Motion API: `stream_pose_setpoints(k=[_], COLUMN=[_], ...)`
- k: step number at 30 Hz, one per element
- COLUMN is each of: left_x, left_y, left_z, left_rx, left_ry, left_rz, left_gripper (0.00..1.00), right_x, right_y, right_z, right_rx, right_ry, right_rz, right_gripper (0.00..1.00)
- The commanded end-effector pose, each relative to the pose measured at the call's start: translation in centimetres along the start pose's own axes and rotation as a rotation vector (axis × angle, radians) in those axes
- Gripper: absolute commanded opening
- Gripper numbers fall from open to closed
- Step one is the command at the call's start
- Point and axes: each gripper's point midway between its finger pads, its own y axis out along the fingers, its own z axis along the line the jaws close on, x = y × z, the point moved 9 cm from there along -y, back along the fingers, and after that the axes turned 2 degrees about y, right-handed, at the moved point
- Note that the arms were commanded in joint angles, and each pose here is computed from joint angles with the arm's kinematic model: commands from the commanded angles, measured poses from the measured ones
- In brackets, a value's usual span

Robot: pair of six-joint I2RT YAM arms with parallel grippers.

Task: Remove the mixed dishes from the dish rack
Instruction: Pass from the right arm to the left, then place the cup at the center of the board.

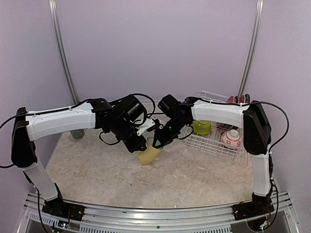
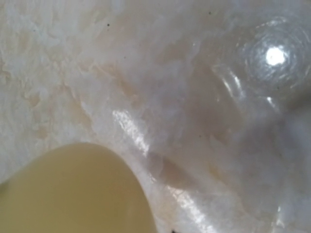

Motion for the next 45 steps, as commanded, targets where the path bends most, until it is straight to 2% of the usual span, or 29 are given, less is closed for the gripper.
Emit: stream_pose_setpoints(k=[1, 7, 10, 14, 18, 25, 34, 45], left_x=[0.4, 0.4, 0.4, 0.3, 0.0, -1.8, -5.8, -8.6], left_y=[0.0, -0.7, -0.9, -1.4, -2.2, -3.5, -5.9, -4.9], left_z=[1.2, 1.9, 2.6, 4.1, 6.6, 11.8, 17.2, 21.1], left_rx=[0.082, 0.138, 0.162, 0.22, 0.343, 0.632, 0.748, 0.848], left_ry=[-0.104, -0.124, -0.147, -0.204, -0.308, -0.484, -0.693, -0.827], left_rz=[-0.043, -0.089, -0.097, -0.108, -0.135, -0.18, -0.377, -0.432], left_gripper=[0.0, 0.0, 0.0, 0.0, 0.0, 0.0, 0.0, 0.0], right_x=[1.5, 1.9, 2.3, 2.4, 1.9, 1.4, 0.7, -0.3], right_y=[-0.6, -1.9, -3.2, -5.3, -7.9, -11.4, -12.1, -15.0], right_z=[0.2, -1.9, -2.5, -4.1, -5.3, -4.6, -4.4, -3.2], right_rx=[0.015, -0.025, -0.057, -0.145, -0.223, -0.279, -0.286, -0.304], right_ry=[0.024, 0.097, 0.126, 0.199, 0.261, 0.243, 0.231, 0.181], right_rz=[-0.105, -0.199, -0.254, -0.334, -0.439, -0.565, -0.596, -0.702], right_gripper=[0.15, 0.55, 0.69, 0.77, 0.82, 0.84, 0.85, 0.91])
